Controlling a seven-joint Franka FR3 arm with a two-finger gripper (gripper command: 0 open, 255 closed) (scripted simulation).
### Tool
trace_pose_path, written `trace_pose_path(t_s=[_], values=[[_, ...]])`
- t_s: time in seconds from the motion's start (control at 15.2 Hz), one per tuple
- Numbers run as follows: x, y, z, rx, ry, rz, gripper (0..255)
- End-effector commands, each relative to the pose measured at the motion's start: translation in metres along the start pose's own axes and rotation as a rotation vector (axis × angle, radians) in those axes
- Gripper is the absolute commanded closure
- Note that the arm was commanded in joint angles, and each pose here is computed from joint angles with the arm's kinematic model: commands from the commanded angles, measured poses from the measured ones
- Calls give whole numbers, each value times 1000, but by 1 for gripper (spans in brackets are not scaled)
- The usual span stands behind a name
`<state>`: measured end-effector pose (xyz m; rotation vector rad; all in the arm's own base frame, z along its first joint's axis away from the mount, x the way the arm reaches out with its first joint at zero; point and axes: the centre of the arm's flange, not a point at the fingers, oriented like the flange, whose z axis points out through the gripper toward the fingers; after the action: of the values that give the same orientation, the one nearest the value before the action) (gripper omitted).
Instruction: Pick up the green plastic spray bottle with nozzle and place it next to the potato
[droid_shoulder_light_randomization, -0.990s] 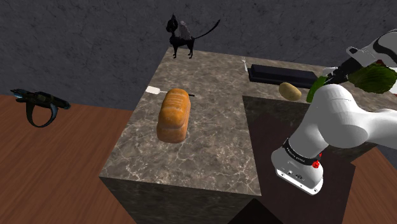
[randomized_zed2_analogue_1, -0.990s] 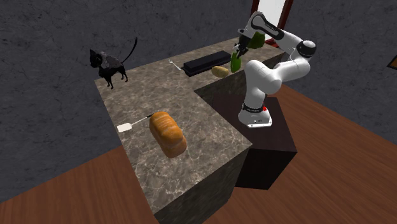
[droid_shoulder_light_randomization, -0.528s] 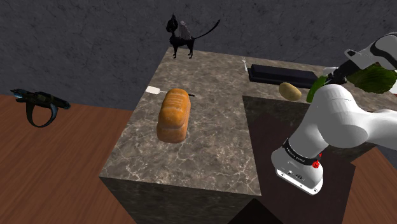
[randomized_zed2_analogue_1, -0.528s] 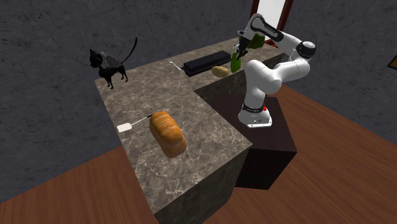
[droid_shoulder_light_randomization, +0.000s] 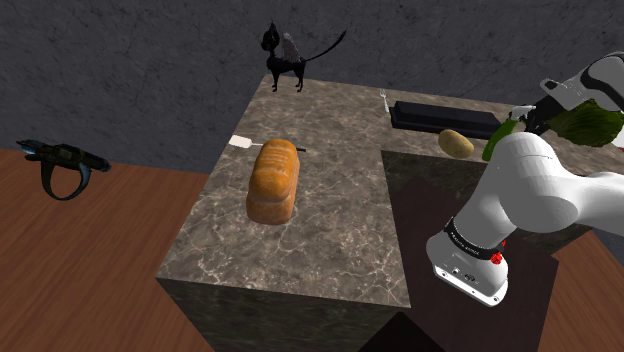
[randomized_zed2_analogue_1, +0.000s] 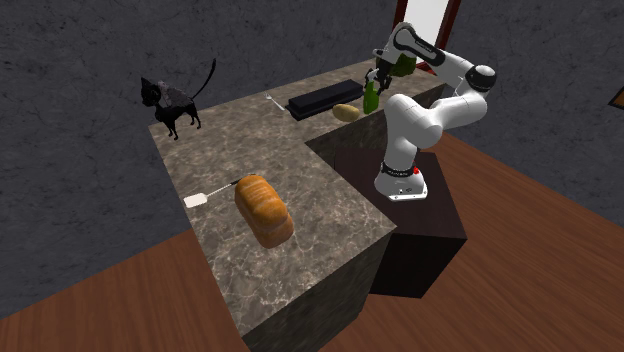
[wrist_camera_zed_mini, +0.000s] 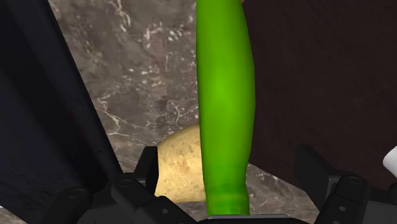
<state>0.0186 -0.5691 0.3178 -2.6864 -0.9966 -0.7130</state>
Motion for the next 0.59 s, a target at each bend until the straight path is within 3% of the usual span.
trace_pose_path(t_s=[0.0,0.2,0.53], values=[[1,0,-13,0,0,0,0],[1,0,-50,0,0,0,0],[1,0,-50,0,0,0,0]])
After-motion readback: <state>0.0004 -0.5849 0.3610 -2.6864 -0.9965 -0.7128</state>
